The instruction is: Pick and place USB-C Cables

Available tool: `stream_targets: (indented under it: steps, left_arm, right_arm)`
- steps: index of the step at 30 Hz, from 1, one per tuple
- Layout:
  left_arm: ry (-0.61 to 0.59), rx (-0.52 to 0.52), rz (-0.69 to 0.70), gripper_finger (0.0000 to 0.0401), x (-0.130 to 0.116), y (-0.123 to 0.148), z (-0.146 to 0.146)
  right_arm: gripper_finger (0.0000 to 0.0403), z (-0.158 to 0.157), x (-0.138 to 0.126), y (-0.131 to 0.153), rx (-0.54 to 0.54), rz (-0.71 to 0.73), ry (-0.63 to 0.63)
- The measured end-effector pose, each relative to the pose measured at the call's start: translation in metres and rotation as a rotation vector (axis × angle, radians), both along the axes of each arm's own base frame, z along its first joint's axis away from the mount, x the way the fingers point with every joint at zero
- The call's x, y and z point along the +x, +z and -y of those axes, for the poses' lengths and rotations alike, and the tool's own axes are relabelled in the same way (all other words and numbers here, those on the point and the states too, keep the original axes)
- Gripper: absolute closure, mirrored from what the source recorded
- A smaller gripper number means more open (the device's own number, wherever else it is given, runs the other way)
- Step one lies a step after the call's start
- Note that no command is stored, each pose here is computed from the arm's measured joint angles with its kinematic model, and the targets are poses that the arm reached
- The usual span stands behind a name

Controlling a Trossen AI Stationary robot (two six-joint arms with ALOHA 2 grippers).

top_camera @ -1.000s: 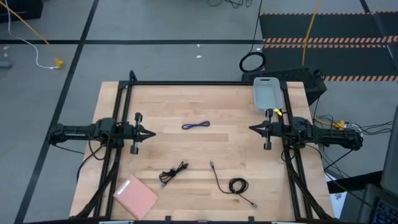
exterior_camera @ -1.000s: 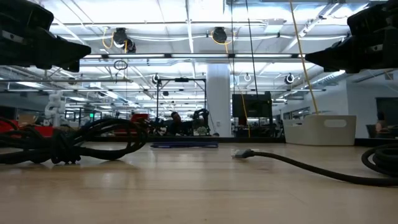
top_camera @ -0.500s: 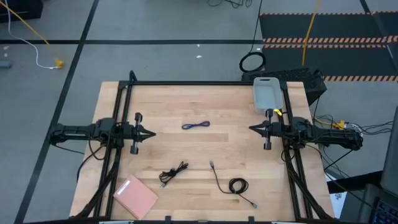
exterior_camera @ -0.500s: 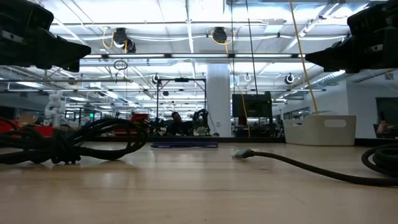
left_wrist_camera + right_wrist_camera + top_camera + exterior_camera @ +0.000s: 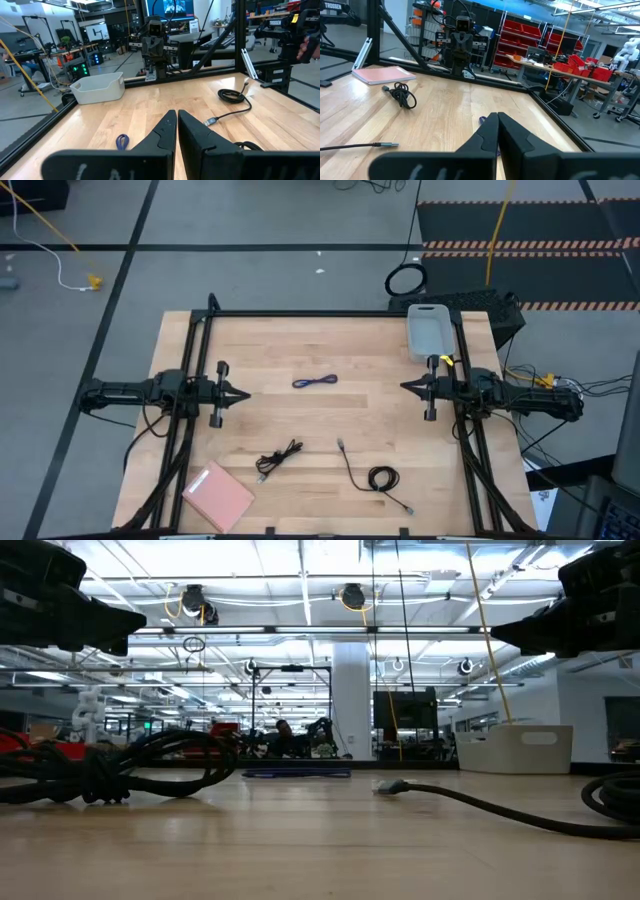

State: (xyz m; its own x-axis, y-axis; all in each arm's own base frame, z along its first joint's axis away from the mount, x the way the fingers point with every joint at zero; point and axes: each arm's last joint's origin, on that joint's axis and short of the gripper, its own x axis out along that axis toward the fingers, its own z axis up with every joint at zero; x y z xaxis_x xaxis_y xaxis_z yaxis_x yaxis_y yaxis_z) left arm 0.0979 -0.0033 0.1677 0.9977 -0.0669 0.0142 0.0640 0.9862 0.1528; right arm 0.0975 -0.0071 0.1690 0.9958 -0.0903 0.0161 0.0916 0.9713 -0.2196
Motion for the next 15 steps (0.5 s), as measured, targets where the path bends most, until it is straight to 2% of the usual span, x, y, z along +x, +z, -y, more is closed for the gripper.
stream_targets:
  steps: [12,15]
  left_arm:
    - [0.000,0.000,0.000,0.0380,0.0000,0.0000,0.0000]
    - [0.000,0.000,0.000,0.0380,0.0000,-0.0001,0.0000]
  right_arm:
    - [0.0403,0.0000,0.0000,0.0012,-0.001,0.013,-0.001]
    - [0.0403,0.0002,0.0000,0.0031,-0.059,0.027,-0.009]
